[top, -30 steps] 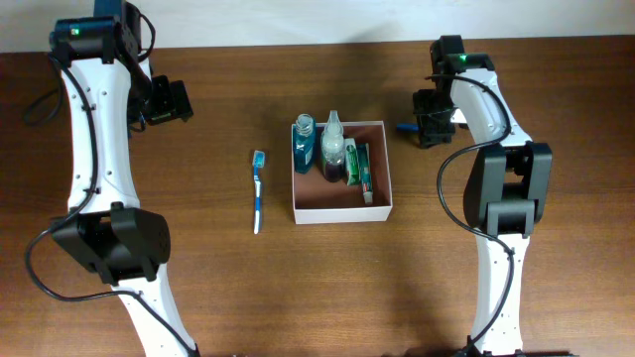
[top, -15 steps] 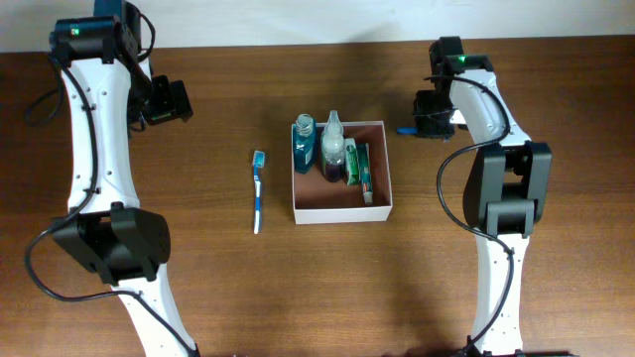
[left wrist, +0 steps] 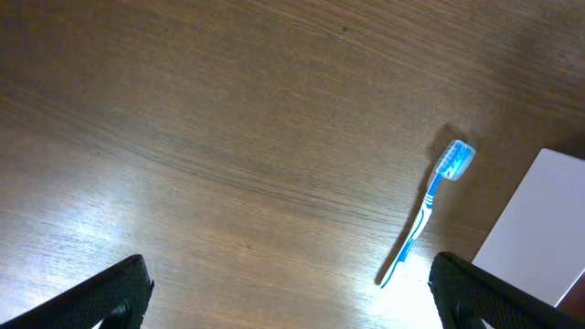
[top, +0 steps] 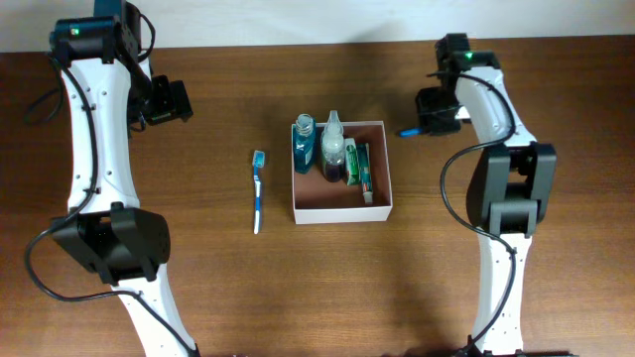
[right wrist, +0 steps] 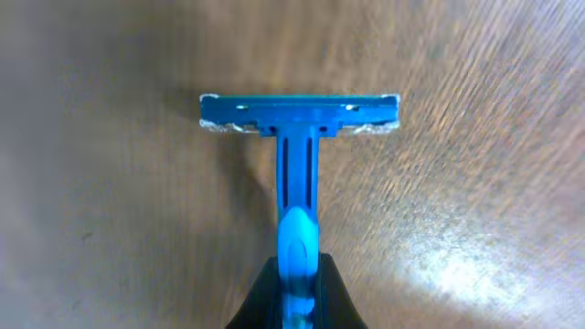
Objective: Pack container
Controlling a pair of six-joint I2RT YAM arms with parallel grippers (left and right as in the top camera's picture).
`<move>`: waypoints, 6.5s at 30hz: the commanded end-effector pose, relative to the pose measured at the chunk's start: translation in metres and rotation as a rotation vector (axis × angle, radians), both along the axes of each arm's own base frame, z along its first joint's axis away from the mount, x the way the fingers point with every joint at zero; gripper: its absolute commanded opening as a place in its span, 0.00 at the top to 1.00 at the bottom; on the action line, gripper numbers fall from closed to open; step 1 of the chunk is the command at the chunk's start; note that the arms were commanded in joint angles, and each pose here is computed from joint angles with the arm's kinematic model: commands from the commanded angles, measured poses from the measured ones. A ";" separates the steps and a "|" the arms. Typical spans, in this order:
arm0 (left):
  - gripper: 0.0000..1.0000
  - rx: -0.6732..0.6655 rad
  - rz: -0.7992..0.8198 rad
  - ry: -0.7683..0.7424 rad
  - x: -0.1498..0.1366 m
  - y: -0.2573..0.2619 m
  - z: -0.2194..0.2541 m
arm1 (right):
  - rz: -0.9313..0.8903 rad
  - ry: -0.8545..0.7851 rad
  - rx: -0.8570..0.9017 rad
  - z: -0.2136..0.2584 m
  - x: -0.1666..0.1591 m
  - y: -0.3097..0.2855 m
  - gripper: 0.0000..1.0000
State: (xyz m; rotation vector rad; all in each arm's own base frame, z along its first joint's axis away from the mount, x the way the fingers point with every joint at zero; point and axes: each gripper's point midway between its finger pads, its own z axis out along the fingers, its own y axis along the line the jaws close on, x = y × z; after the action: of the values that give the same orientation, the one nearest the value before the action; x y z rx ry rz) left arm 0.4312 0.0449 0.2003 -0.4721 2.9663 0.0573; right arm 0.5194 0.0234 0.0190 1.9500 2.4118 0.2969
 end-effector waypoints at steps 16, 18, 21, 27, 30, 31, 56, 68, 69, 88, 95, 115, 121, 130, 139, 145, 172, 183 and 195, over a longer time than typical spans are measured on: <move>0.01 -0.006 0.004 -0.013 -0.003 0.000 0.006 | 0.845 -0.351 -0.015 0.187 -0.019 0.040 0.96; 0.01 -0.006 0.004 -0.013 -0.003 0.000 0.006 | 0.926 -0.410 0.041 0.201 -0.025 0.065 0.96; 0.01 -0.006 0.004 -0.013 -0.003 0.000 0.006 | 1.015 -0.454 0.058 0.214 -0.033 0.092 0.96; 0.00 -0.006 0.004 -0.013 -0.003 0.000 0.006 | 1.203 -0.495 0.040 0.224 -0.051 0.139 0.96; 0.01 -0.006 0.004 -0.013 -0.003 0.000 0.006 | 1.249 -0.457 -0.003 0.221 -0.061 0.146 0.96; 0.01 -0.006 0.004 -0.013 -0.003 0.000 0.006 | 1.254 -0.432 -0.026 0.218 -0.064 0.145 0.96; 0.01 -0.006 0.004 -0.013 -0.003 0.000 0.006 | 1.389 0.045 -0.006 0.117 -0.132 0.125 0.96; 0.00 -0.006 0.004 -0.013 -0.003 0.000 0.006 | 1.424 -0.005 -0.029 0.116 -0.127 0.146 0.93; 0.01 -0.006 0.004 -0.013 -0.003 0.000 0.006 | 1.425 -0.008 -0.030 0.116 -0.126 0.147 0.93; 0.01 -0.006 0.004 -0.013 -0.003 0.000 0.006 | 1.410 0.023 -0.124 0.123 -0.119 0.124 0.30; 0.01 -0.006 0.004 -0.013 -0.003 0.000 0.006 | 1.369 -0.092 -0.176 0.170 -0.109 0.107 0.01; 0.01 -0.006 0.004 -0.013 -0.003 0.000 0.006 | 0.984 -0.179 -0.256 0.250 -0.163 -0.050 0.01; 0.01 -0.006 0.004 -0.013 -0.003 0.000 0.006 | 0.850 -0.062 -0.167 0.214 -0.184 -0.096 0.01; 0.01 -0.006 0.004 -0.013 -0.003 0.000 0.006 | 0.691 0.019 -0.197 0.206 -0.207 -0.157 0.01; 0.01 -0.006 0.004 -0.013 -0.003 0.000 0.006 | 0.657 0.014 -0.188 0.206 -0.211 -0.165 0.01; 0.01 -0.010 0.008 -0.031 0.001 -0.001 0.007 | 0.657 0.014 -0.188 0.206 -0.211 -0.165 0.01; 0.00 -0.162 -0.066 0.038 -0.007 -0.060 -0.008 | 0.657 0.014 -0.188 0.206 -0.211 -0.165 0.01; 0.01 -0.032 -0.180 -0.001 0.010 -0.094 -0.028 | 0.657 0.014 -0.188 0.206 -0.211 -0.165 0.01; 0.01 -0.076 -0.249 0.059 0.000 -0.124 -0.060 | 0.657 0.014 -0.188 0.206 -0.211 -0.165 0.01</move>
State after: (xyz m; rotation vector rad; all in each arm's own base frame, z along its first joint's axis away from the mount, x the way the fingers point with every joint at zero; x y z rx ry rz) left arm 0.4386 -0.0751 0.1436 -0.1394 3.0511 -0.0621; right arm 0.3106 -0.1411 0.2216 1.0573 2.8970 0.0671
